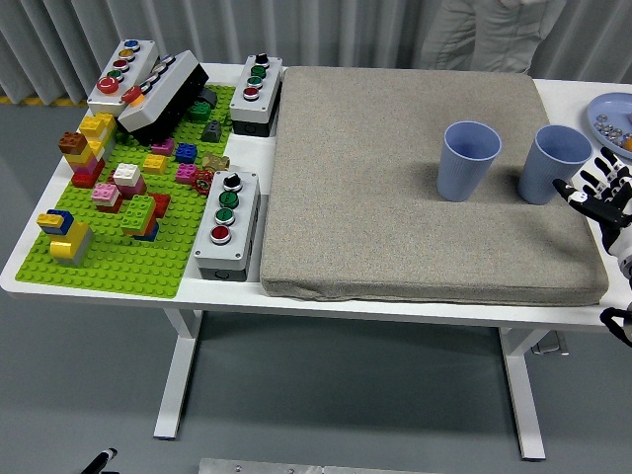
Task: Pick cup pour cup place
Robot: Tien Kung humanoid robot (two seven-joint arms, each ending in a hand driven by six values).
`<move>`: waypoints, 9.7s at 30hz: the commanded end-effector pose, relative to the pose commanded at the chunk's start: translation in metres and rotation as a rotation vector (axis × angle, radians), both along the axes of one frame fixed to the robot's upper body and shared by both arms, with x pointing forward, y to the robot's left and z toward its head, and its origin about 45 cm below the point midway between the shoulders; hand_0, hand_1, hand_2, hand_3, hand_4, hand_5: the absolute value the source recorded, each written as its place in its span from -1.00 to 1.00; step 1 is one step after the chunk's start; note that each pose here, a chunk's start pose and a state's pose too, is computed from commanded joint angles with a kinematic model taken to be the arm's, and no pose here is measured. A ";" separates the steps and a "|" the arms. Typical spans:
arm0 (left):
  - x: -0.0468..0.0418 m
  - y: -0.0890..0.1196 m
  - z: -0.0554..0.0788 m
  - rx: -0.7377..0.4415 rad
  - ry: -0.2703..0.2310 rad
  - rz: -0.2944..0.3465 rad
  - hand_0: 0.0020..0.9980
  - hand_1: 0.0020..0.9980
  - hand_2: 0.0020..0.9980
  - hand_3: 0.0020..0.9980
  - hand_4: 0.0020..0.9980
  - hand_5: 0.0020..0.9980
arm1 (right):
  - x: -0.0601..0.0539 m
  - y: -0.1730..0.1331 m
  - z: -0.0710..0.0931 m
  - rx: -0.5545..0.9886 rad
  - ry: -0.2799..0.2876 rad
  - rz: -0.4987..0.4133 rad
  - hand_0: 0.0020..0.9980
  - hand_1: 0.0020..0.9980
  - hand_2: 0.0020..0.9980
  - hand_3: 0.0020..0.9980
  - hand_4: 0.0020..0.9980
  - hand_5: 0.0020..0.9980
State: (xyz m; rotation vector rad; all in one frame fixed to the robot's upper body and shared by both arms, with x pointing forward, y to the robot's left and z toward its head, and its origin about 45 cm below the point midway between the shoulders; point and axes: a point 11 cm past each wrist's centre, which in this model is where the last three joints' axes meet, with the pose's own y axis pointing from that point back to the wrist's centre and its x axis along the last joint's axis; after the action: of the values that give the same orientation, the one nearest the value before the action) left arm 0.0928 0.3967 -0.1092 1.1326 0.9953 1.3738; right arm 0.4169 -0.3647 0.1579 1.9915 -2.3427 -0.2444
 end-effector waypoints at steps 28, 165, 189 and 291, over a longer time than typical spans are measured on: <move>0.0018 -0.002 0.000 -0.002 0.004 -0.028 0.68 0.65 0.80 0.59 0.29 1.00 | 0.012 0.020 -0.006 0.000 0.015 0.027 0.91 0.76 0.90 0.88 0.77 -0.30; 0.0091 0.001 0.002 0.006 -0.010 -0.038 0.68 0.65 0.79 0.58 0.29 1.00 | 0.036 0.098 0.110 -1.124 -0.182 0.099 0.70 0.44 0.24 0.46 0.52 -0.56; 0.0071 0.003 0.003 0.009 -0.007 -0.033 0.68 0.65 0.79 0.58 0.29 1.00 | 0.034 0.105 0.115 -1.238 -0.205 0.140 0.70 0.43 0.24 0.46 0.52 -0.56; 0.0096 0.006 0.004 0.013 -0.015 -0.026 0.68 0.66 0.80 0.58 0.29 1.00 | 0.037 0.113 0.124 -1.466 -0.165 0.229 0.79 0.45 0.24 0.41 0.53 -0.55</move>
State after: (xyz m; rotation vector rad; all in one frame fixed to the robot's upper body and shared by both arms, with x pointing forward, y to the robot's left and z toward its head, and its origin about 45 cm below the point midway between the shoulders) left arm 0.1024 0.4030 -0.1052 1.1400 0.9591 1.3681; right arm 0.4539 -0.2521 0.2824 1.3642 -1.3768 1.2617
